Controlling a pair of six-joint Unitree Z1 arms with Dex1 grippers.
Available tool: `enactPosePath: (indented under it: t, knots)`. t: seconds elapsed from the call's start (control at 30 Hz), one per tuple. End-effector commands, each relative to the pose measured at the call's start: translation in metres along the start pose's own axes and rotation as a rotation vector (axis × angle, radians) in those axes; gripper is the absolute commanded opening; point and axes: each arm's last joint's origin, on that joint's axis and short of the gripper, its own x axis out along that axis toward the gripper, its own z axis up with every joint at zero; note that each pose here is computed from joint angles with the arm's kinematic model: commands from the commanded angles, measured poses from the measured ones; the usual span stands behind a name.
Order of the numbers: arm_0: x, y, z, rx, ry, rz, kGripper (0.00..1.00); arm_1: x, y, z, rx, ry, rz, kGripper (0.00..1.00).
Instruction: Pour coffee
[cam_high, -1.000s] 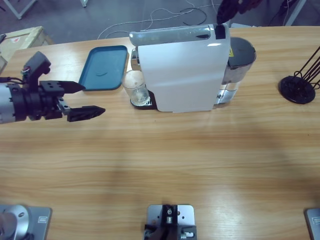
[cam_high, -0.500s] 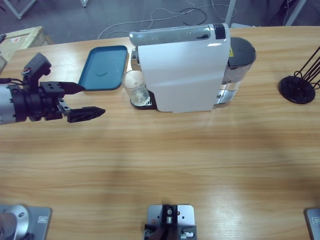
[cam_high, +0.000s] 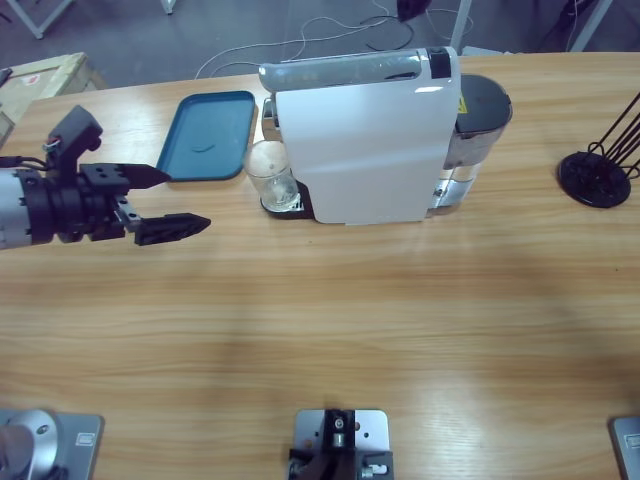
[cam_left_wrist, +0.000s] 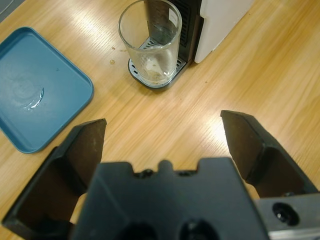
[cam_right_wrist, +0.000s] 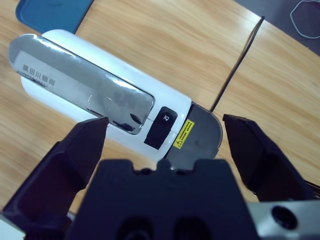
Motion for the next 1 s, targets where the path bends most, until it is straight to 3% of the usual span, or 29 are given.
enactPosePath:
  t: [0.03,0.33,1.0]
  knots:
    - [0.009,-0.002,-0.008,-0.011,0.038,-0.01,0.987,-0.001,0.001,-0.013,-0.029,0.073,0.014,1.0]
    - [0.012,-0.001,-0.008,-0.012,0.053,-0.005,0.987,-0.011,0.007,-0.017,-0.043,0.088,0.027,1.0]
    - [0.003,-0.002,-0.007,0.0,0.025,-0.004,0.987,-0.015,0.005,-0.017,-0.038,0.075,-0.004,1.0]
